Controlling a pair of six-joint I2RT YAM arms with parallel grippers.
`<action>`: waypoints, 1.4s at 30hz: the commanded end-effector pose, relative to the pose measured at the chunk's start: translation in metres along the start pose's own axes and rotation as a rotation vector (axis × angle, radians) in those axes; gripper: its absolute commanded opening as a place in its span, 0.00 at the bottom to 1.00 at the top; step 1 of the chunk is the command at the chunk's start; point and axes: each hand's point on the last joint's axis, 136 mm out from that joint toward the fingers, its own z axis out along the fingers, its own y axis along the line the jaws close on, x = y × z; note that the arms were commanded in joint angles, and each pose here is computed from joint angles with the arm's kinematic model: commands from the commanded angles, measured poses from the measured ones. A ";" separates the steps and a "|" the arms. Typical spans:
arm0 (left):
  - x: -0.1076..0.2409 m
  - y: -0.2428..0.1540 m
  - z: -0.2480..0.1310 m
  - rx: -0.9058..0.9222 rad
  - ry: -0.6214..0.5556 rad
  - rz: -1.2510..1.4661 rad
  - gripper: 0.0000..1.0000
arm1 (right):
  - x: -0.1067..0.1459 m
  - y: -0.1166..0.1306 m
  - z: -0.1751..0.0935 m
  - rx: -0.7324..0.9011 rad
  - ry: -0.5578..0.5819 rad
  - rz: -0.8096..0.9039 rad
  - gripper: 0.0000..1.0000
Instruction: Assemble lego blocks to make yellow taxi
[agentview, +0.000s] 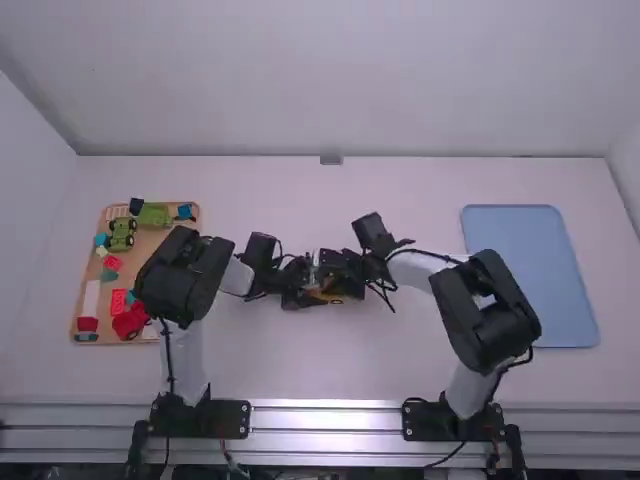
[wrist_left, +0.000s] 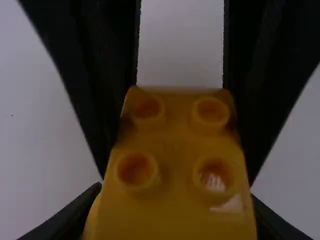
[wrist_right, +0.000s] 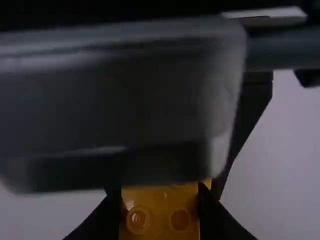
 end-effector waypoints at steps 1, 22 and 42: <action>0.028 -0.007 0.003 -0.014 0.098 -0.094 0.25 | -0.009 0.004 0.000 -0.045 -0.066 -0.025 0.00; 0.028 -0.007 0.003 -0.014 0.103 -0.093 0.25 | 0.005 0.002 0.002 0.024 0.025 -0.003 0.00; 0.028 -0.007 0.003 -0.017 0.101 -0.092 0.24 | 0.003 -0.003 -0.004 0.043 0.047 0.037 0.00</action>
